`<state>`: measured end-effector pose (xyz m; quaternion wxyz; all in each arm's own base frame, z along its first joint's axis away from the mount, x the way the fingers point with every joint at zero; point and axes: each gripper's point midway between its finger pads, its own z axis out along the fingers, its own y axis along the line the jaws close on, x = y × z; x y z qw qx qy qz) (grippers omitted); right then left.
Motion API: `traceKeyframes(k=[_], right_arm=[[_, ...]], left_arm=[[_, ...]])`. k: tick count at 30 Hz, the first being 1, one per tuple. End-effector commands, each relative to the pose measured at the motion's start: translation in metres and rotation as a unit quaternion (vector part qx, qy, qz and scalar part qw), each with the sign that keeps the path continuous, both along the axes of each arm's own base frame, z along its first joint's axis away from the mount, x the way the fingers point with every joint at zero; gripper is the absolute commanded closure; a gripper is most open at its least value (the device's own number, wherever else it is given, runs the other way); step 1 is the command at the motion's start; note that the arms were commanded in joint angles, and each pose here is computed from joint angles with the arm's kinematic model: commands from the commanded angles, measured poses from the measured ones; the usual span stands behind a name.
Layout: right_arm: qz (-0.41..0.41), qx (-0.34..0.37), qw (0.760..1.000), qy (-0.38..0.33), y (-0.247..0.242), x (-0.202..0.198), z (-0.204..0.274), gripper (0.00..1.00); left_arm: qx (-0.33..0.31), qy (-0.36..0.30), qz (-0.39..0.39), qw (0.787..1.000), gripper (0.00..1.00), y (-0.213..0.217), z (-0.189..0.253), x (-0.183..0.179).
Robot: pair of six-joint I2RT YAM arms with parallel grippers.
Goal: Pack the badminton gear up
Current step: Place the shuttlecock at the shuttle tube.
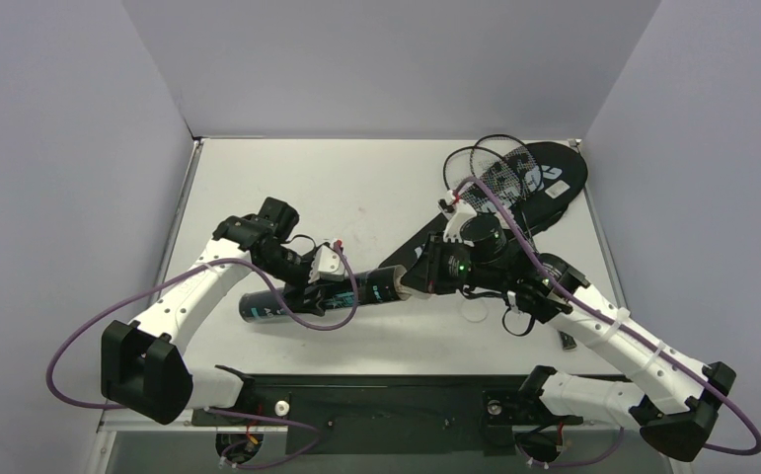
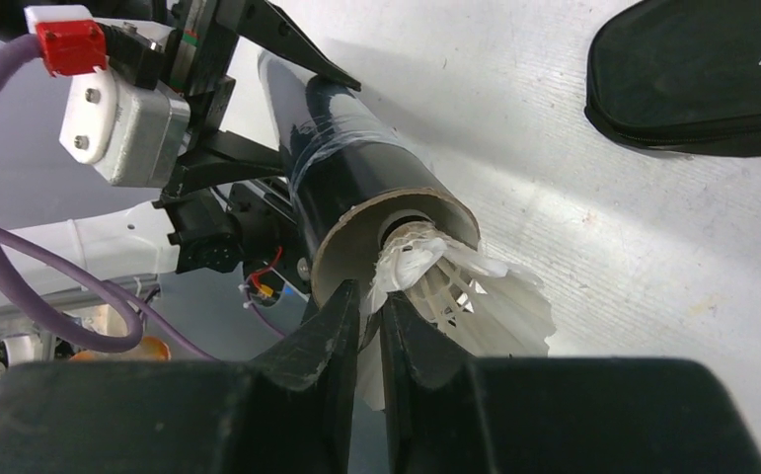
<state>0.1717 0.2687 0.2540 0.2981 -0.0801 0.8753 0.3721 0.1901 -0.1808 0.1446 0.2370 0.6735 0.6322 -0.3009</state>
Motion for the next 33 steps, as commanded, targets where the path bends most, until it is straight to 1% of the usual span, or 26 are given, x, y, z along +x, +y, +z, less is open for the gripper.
traceKeyframes(k=[1,2,4,5,6,7,9,11,14,17,20,22,25,33], right_arm=[[0.003,0.054,0.998,-0.018,0.017,0.004,0.023,0.86],[0.004,0.056,0.998,-0.014,0.018,0.004,0.019,0.84],[0.001,0.062,0.998,-0.013,0.020,0.005,0.017,0.75],[0.000,0.062,0.998,-0.012,0.020,0.005,0.017,0.66],[-0.003,0.062,0.998,-0.012,0.018,0.005,0.016,0.62],[-0.005,0.062,0.998,-0.013,0.017,0.006,0.017,0.53],[-0.011,0.061,0.998,-0.015,0.012,0.006,0.019,0.44],[-0.018,0.062,0.998,-0.018,0.006,0.007,0.023,0.41],[-0.033,0.070,0.997,-0.026,-0.010,0.008,0.037,0.40],[-0.071,0.076,0.994,-0.041,-0.037,0.018,0.049,0.40],[-0.113,0.050,0.992,-0.034,-0.066,0.022,0.035,0.41],[-0.123,0.021,0.992,-0.022,-0.074,0.023,0.016,0.43],[-0.122,0.000,0.992,-0.001,-0.073,0.023,-0.007,0.44],[-0.083,0.020,0.996,-0.012,-0.039,0.019,-0.005,0.41]], left_arm=[[-0.025,-0.015,-0.017,0.999,0.88,-0.008,0.011,0.000],[-0.027,-0.014,-0.017,0.999,0.88,-0.008,0.012,0.000],[-0.031,-0.012,-0.016,0.999,0.88,-0.009,0.014,-0.001],[-0.033,-0.010,-0.017,0.999,0.88,-0.010,0.014,-0.001],[-0.034,-0.009,-0.016,0.999,0.88,-0.010,0.015,-0.002],[-0.037,-0.007,-0.017,0.999,0.89,-0.011,0.016,-0.003],[-0.040,-0.004,-0.017,0.999,0.89,-0.011,0.017,-0.005],[-0.045,0.000,-0.015,0.999,0.89,-0.012,0.018,-0.005],[-0.051,0.005,-0.011,0.999,0.89,-0.013,0.020,-0.006],[-0.059,0.008,-0.003,0.998,0.89,-0.013,0.023,-0.003],[-0.066,0.010,0.002,0.998,0.89,-0.013,0.027,-0.001],[-0.070,0.011,0.005,0.997,0.89,-0.013,0.030,0.000],[-0.075,0.012,0.008,0.997,0.89,-0.013,0.034,0.002],[-0.079,0.016,0.015,0.997,0.90,-0.015,0.038,0.004]])
